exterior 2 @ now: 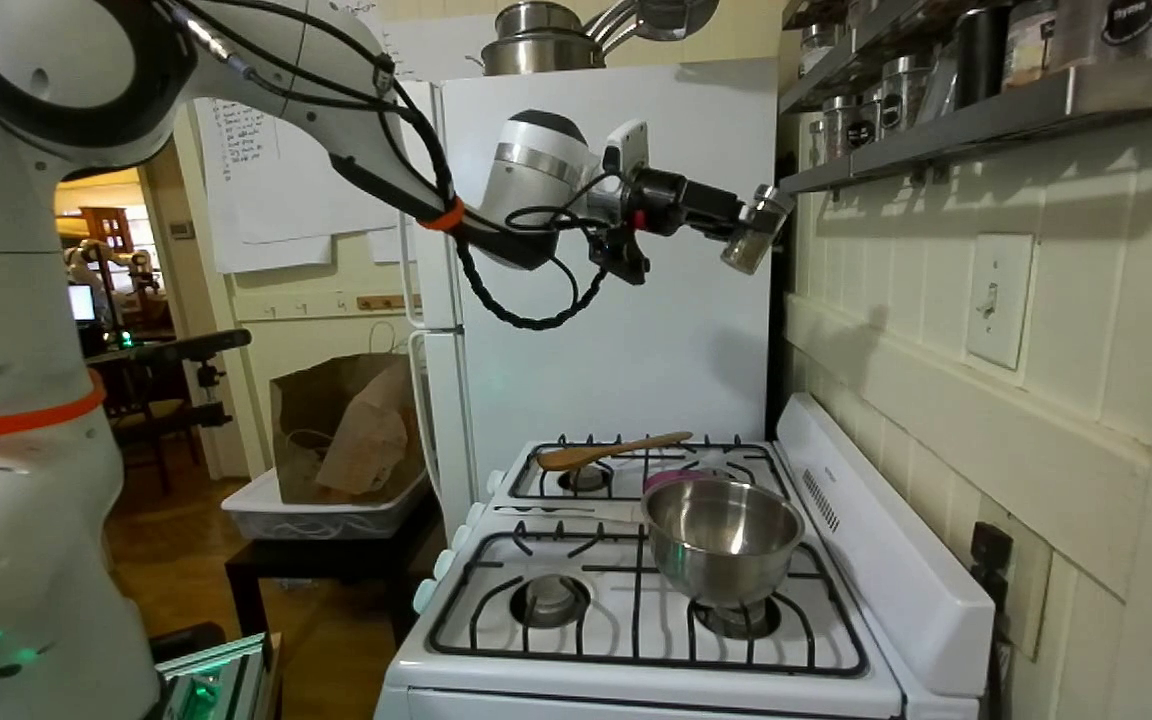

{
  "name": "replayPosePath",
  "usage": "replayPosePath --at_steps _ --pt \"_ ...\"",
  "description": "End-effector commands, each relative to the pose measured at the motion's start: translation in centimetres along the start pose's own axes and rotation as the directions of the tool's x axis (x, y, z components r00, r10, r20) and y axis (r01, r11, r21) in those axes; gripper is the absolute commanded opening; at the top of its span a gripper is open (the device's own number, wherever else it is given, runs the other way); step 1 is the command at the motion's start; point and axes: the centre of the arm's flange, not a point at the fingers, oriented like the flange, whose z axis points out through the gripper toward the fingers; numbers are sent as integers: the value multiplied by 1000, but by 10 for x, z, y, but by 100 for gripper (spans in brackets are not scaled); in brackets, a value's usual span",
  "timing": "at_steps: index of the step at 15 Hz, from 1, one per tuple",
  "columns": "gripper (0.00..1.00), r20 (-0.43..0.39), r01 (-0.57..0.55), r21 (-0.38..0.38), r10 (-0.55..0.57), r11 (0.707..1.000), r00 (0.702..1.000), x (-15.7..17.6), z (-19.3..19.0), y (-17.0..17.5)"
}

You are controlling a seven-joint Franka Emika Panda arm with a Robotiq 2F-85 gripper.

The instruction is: Put the spice bottle in the metal bowl on the shelf

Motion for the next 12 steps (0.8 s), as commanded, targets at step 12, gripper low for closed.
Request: replayPosePath --at_steps 12 --pt "23 -256 69 32 -59 997 965 36 -17 4"
